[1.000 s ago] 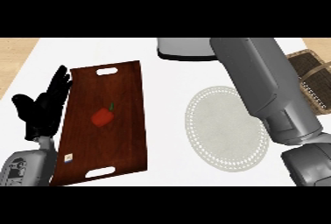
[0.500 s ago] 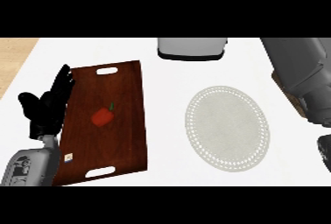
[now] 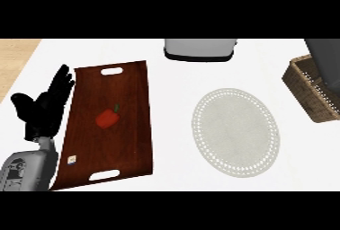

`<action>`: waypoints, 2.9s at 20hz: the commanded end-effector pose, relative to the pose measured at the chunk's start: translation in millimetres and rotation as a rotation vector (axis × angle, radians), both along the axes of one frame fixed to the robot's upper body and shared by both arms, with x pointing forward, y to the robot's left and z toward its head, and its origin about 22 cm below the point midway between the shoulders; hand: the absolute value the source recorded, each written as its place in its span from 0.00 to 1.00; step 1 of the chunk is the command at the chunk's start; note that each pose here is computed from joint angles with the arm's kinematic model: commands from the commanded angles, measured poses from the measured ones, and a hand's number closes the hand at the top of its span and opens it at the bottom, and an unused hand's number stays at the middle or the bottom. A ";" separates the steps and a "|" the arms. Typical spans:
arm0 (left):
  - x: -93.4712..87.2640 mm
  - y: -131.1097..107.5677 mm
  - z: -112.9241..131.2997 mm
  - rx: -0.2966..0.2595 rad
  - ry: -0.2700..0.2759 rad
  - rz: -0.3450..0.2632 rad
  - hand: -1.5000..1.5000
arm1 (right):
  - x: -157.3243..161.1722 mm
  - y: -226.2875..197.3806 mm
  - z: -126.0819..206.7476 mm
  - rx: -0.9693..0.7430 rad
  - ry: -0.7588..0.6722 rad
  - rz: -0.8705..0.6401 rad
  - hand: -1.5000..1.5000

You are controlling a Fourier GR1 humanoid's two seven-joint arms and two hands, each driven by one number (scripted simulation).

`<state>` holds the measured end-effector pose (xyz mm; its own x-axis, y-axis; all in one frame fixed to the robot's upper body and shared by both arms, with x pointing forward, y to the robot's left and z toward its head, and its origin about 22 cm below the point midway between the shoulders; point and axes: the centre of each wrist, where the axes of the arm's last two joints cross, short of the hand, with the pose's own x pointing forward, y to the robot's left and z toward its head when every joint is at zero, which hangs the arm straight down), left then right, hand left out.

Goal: Pick the cupcake from the placemat and place it in the basket

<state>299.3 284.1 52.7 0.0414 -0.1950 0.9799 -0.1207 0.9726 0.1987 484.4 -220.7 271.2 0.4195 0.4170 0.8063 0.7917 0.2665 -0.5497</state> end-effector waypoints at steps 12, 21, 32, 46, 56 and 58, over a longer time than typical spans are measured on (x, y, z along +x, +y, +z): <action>7.0 -11.1 -8.5 0.003 -0.014 0.001 0.50 | -10.4 -82.5 -36.5 0.061 0.102 -0.066 1.00; -6.7 7.6 -4.4 0.008 0.010 0.019 0.50 | -29.4 -132.2 -92.0 -0.310 0.449 -0.020 1.00; -2.0 3.0 -2.7 0.005 0.011 0.020 0.50 | -20.3 -116.9 -41.0 -0.588 0.546 -0.032 1.00; -0.2 -6.9 5.4 -0.002 -0.011 -0.006 0.50 | -28.8 -144.2 -46.6 -0.392 0.812 0.014 1.00; -4.5 -8.9 1.6 0.001 -0.023 -0.007 0.50 | -41.4 -167.9 -75.9 -0.419 0.823 -0.016 1.00; 2.4 -0.9 5.8 0.006 -0.008 0.005 0.50 | -40.3 -165.8 -74.4 -0.416 0.839 -0.014 1.00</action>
